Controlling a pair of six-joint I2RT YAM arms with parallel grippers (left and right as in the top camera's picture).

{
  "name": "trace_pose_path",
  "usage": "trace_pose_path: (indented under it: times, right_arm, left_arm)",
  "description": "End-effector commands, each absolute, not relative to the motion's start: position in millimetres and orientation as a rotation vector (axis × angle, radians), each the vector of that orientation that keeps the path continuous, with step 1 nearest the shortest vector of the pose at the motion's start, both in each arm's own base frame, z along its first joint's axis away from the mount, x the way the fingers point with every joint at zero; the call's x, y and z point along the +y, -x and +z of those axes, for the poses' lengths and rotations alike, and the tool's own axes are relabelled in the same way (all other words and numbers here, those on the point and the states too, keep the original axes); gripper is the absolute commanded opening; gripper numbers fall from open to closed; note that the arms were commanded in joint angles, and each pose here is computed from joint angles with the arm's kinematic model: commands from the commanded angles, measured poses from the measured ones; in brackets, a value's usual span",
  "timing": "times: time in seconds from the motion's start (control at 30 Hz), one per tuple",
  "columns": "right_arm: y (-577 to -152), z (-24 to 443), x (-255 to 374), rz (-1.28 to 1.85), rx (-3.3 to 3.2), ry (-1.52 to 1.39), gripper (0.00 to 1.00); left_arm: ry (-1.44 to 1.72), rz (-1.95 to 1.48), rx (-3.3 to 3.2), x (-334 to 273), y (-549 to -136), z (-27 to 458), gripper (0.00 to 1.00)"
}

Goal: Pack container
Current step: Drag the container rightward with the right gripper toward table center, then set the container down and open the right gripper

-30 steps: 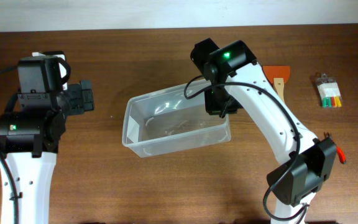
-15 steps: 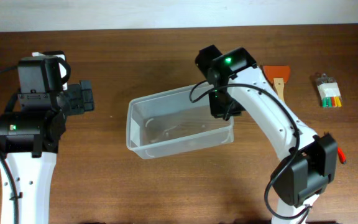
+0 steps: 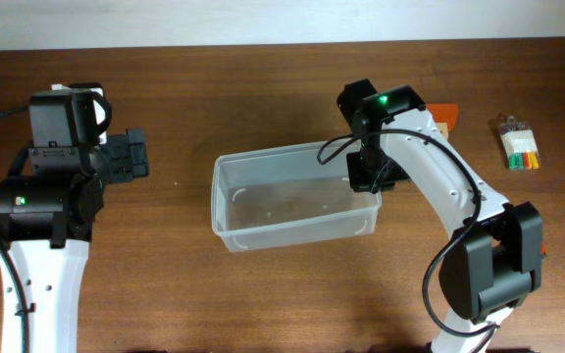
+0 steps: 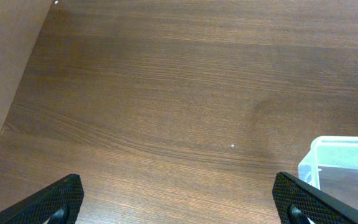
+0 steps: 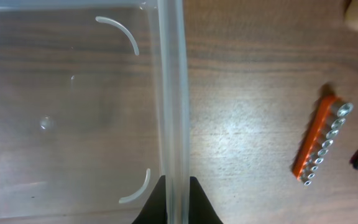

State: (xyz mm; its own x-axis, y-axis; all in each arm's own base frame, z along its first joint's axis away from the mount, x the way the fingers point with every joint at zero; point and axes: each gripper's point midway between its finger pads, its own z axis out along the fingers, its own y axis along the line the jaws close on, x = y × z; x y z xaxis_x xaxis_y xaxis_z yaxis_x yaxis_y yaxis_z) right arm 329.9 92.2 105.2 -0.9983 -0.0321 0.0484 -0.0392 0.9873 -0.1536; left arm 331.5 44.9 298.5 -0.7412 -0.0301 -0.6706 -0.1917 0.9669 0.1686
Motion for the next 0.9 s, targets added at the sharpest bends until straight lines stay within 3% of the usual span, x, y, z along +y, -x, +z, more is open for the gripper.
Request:
trace_pose_path:
  times: [0.0,0.4,0.63,0.87]
  right_arm:
    - [-318.3,94.6,83.8,0.295,-3.053,-0.085,0.04]
    - [-318.1,80.5,88.1,0.254,-3.062,-0.068,0.04]
    - [-310.4,80.1,85.4,0.270,-3.034,0.012,0.17]
    - [-299.7,81.9,82.5,0.287,-2.991,0.074,0.17]
  left_arm:
    - [0.177,0.306,2.366,47.6,-331.7,308.5,0.99]
    - [0.177,0.306,2.369,47.5,-331.1,307.9,0.99]
    - [0.176,0.307,2.374,47.5,-330.3,307.2,0.99]
    - [0.176,0.307,2.373,47.5,-330.4,307.3,0.99]
